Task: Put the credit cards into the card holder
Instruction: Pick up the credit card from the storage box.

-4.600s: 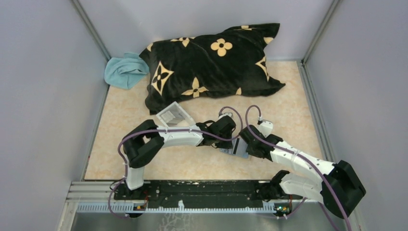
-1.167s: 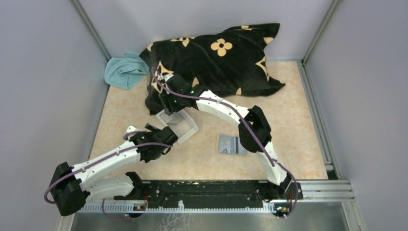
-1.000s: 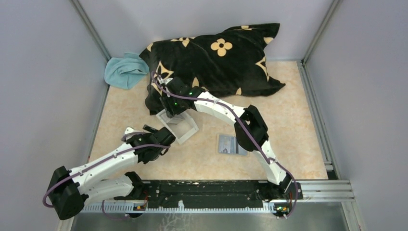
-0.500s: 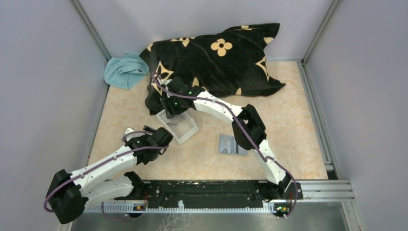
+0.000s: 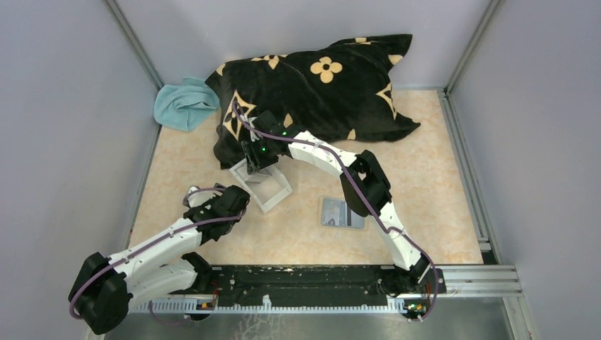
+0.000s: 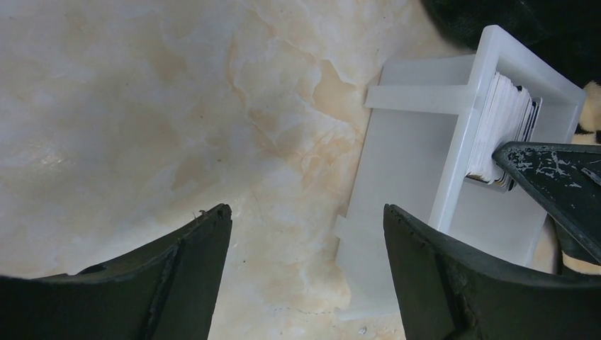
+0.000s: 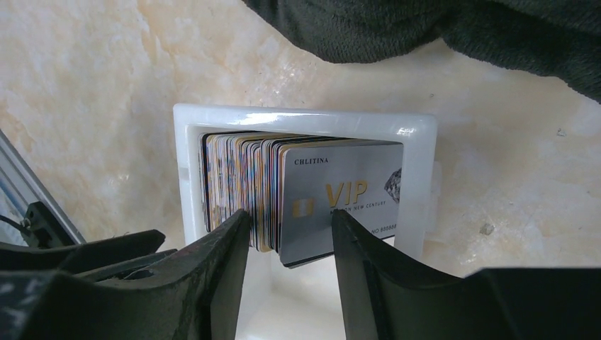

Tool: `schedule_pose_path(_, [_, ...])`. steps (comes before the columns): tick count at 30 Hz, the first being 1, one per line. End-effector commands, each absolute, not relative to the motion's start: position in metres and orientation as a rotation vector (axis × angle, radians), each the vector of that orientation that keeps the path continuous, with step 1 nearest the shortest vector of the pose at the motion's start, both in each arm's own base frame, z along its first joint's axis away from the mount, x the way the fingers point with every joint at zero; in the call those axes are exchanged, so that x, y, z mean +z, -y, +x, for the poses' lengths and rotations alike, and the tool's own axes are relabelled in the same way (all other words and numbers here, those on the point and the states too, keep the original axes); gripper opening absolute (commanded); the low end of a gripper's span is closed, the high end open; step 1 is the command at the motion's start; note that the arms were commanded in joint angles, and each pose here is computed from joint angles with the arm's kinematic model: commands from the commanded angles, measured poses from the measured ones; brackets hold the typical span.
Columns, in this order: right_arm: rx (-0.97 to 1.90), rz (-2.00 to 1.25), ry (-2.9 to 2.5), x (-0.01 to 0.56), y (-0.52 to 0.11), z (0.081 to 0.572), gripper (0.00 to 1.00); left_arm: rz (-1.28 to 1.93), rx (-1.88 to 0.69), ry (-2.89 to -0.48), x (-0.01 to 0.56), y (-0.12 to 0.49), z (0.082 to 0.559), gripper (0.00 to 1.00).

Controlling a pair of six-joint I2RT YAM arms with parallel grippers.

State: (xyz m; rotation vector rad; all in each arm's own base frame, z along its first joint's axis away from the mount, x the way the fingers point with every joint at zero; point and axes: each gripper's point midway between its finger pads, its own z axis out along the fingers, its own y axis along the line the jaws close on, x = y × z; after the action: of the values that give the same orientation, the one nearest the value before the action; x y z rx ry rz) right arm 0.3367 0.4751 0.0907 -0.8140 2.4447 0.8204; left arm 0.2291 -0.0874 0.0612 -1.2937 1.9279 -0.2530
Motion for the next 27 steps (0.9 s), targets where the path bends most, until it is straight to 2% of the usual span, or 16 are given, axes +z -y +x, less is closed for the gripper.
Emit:
schedule_pose_path(1, [0.873, -0.821, -2.424, 0.095, -0.483, 0.337, 0.44, -1.272, -0.31, -1.928, 0.062, 0.094, 0.24, 0.84])
schedule_pose_path(13, [0.924, -0.807, -2.396, 0.112, -0.491, 0.335, 0.36, -1.253, -0.325, -1.997, 0.046, 0.099, 0.254, 0.84])
schedule_pose_path(27, [0.963, -0.808, -2.369, 0.128, -0.502, 0.332, 0.35, -1.241, -0.336, -2.028, 0.038, 0.098, 0.258, 0.84])
